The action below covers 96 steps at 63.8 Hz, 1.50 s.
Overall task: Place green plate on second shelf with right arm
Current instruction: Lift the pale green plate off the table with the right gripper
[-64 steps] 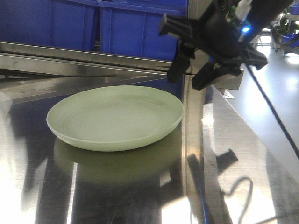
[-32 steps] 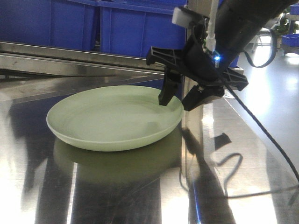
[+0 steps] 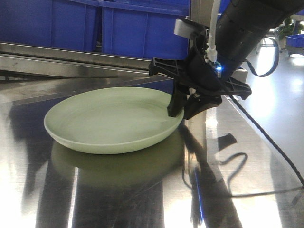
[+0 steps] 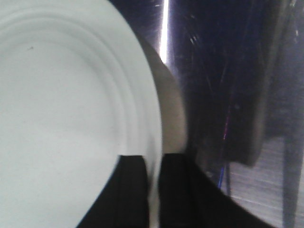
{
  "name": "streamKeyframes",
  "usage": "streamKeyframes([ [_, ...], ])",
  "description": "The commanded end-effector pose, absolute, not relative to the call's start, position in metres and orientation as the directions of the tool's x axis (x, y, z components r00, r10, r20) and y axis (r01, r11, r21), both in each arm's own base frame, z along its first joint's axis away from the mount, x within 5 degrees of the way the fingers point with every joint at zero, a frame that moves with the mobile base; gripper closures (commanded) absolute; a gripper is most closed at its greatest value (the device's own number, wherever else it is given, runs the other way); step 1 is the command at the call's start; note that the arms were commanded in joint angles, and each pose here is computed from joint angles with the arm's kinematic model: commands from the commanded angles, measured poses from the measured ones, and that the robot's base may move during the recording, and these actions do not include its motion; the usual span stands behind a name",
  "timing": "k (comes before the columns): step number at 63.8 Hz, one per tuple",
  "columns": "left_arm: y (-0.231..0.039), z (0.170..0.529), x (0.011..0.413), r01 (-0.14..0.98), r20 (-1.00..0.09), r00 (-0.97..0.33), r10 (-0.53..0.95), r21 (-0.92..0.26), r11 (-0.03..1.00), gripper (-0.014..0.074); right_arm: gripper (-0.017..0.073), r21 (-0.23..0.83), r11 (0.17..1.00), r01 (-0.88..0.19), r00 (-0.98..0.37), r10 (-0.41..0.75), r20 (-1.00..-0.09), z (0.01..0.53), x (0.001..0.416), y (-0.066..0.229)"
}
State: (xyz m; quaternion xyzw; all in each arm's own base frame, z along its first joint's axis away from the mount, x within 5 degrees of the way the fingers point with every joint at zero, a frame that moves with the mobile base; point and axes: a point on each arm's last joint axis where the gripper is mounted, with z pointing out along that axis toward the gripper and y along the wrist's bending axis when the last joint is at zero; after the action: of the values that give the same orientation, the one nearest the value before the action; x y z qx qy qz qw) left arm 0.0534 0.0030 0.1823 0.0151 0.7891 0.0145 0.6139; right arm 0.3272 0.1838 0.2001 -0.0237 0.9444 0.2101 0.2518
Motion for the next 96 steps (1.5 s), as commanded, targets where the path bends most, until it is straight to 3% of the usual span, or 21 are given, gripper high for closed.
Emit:
streamKeyframes([
  [1, 0.001, 0.175, 0.054, 0.023, -0.978, -0.206, 0.04, 0.036, 0.999, 0.0469, 0.0515, 0.417, 0.892, -0.175, -0.817, 0.105, -0.567, 0.23, 0.332, 0.185],
  [15, 0.001, 0.175, 0.054, 0.023, -0.978, -0.206, 0.04, 0.036, 0.999, 0.0469, 0.0504, 0.422, 0.887, -0.185, -0.804, 0.11, -0.585, 0.239, 0.33, 0.184],
  [25, 0.001, 0.175, 0.054, 0.023, -0.978, -0.206, 0.04, 0.036, 0.999, 0.0469, 0.0504, 0.44, 0.871, -0.219, -0.738, 0.147, -0.658, 0.271, 0.323, 0.179],
  [44, 0.001, 0.175, 0.054, 0.023, -0.978, -0.206, 0.04, 0.036, 0.999, 0.0469, 0.0504, 0.37, 0.86, -0.351, -0.442, 0.196, -0.875, 0.355, 0.286, 0.15],
  [51, 0.001, 0.175, 0.054, 0.023, -0.978, -0.206, 0.04, 0.036, 0.999, 0.0469, 0.0504, 0.345, 0.863, -0.368, -0.328, 0.227, -0.917, 0.371, 0.267, 0.135],
  [81, 0.001, 0.175, 0.054, 0.023, -0.978, -0.206, 0.04, 0.036, 0.999, 0.0469, 0.0504, 0.347, 0.918, -0.191, -0.132, 0.326, -0.936, 0.345, 0.176, 0.042],
  [96, 0.001, 0.175, 0.054, 0.023, -0.978, -0.206, 0.04, 0.036, 0.999, 0.0469, 0.0504, 0.349, 0.932, -0.103, -0.03, 0.348, -0.937, 0.319, 0.127, 0.014],
])
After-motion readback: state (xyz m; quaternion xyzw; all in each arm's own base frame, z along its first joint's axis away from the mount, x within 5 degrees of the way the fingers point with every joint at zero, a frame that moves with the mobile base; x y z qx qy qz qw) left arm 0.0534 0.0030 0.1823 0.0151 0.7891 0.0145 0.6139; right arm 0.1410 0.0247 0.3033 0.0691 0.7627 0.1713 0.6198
